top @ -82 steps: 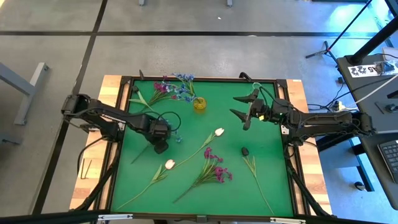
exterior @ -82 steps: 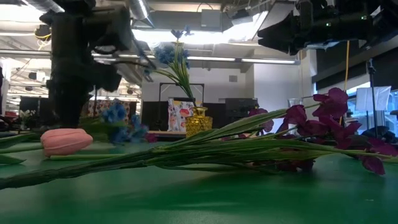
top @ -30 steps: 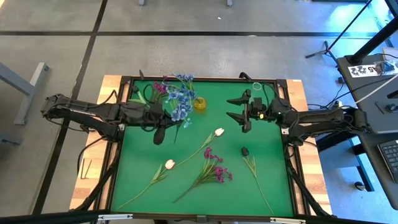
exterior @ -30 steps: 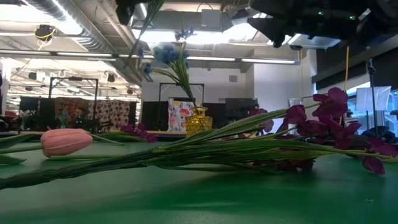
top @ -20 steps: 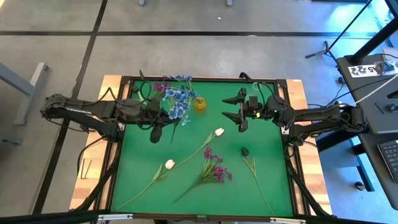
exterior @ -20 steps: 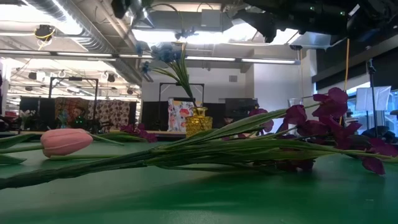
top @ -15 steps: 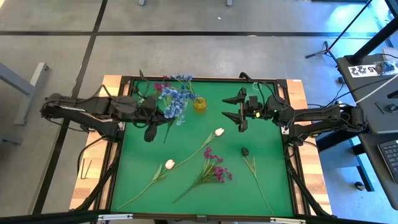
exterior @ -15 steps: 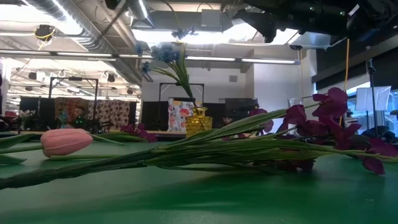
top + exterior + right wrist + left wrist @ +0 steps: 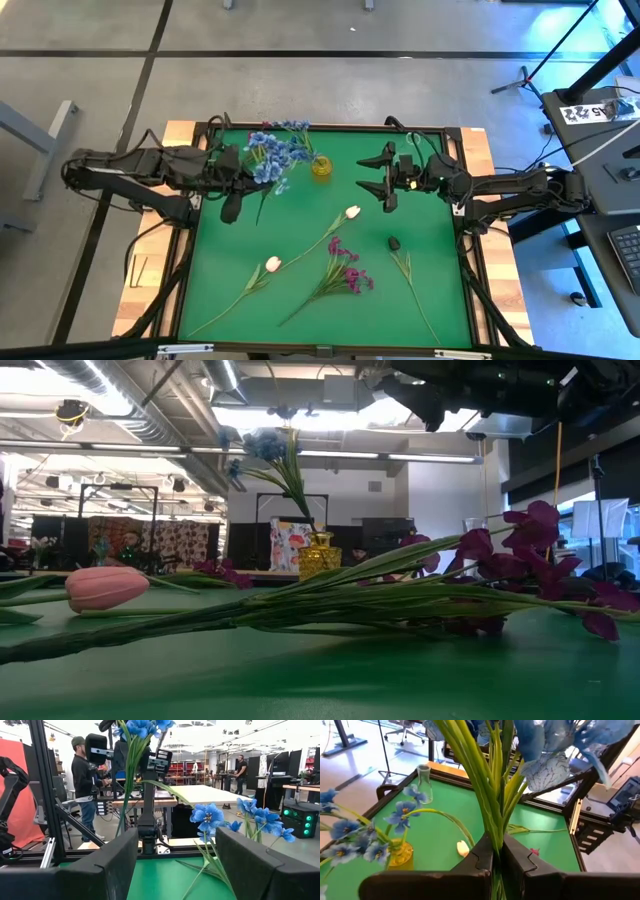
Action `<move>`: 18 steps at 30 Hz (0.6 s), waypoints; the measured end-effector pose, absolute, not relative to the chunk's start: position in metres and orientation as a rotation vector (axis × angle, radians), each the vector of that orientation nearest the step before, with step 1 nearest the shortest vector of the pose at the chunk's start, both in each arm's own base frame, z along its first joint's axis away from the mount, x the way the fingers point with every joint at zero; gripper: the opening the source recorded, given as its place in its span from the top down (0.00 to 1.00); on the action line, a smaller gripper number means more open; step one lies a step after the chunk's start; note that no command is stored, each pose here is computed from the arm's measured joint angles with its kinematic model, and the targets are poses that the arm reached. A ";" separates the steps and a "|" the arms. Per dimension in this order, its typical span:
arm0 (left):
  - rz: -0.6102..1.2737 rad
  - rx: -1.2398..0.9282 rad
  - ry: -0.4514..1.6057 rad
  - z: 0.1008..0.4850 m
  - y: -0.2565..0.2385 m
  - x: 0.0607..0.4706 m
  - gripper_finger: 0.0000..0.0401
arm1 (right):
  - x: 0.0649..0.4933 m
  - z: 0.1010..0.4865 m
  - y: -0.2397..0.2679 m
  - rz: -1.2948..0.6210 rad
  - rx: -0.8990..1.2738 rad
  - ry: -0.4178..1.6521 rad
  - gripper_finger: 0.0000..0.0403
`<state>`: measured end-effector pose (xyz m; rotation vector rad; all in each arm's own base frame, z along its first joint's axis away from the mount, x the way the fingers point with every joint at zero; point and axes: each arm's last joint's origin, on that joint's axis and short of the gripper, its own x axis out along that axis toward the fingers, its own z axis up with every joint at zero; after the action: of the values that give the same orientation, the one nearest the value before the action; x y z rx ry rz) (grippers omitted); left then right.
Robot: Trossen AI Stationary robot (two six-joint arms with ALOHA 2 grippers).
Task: Sort flowers into vase by color
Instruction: Put the blue flowers into the yellow vase
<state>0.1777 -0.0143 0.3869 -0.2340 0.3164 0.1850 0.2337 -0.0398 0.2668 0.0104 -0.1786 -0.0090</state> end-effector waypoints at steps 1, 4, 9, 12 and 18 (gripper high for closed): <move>0.191 -0.235 0.313 0.387 -0.014 0.177 0.97 | 0.234 0.267 -0.040 -0.009 0.010 -0.179 0.34; 0.201 -0.253 0.330 0.386 -0.014 0.174 0.97 | 0.234 0.266 -0.040 -0.010 0.010 -0.176 0.34; 0.225 -0.320 0.413 0.381 -0.012 0.156 0.97 | 0.234 0.265 -0.040 -0.010 0.011 -0.164 0.34; 0.236 -0.349 0.423 0.380 -0.011 0.151 0.97 | 0.234 0.265 -0.040 -0.010 0.010 -0.161 0.34; 0.225 -0.301 0.372 0.385 -0.010 0.149 0.97 | 0.234 0.266 -0.041 -0.039 -0.004 -0.171 0.34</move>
<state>0.1494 -0.0104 0.3853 -0.3009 0.3718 0.2253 0.2337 -0.0406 0.2658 -0.0036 -0.1712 -0.0386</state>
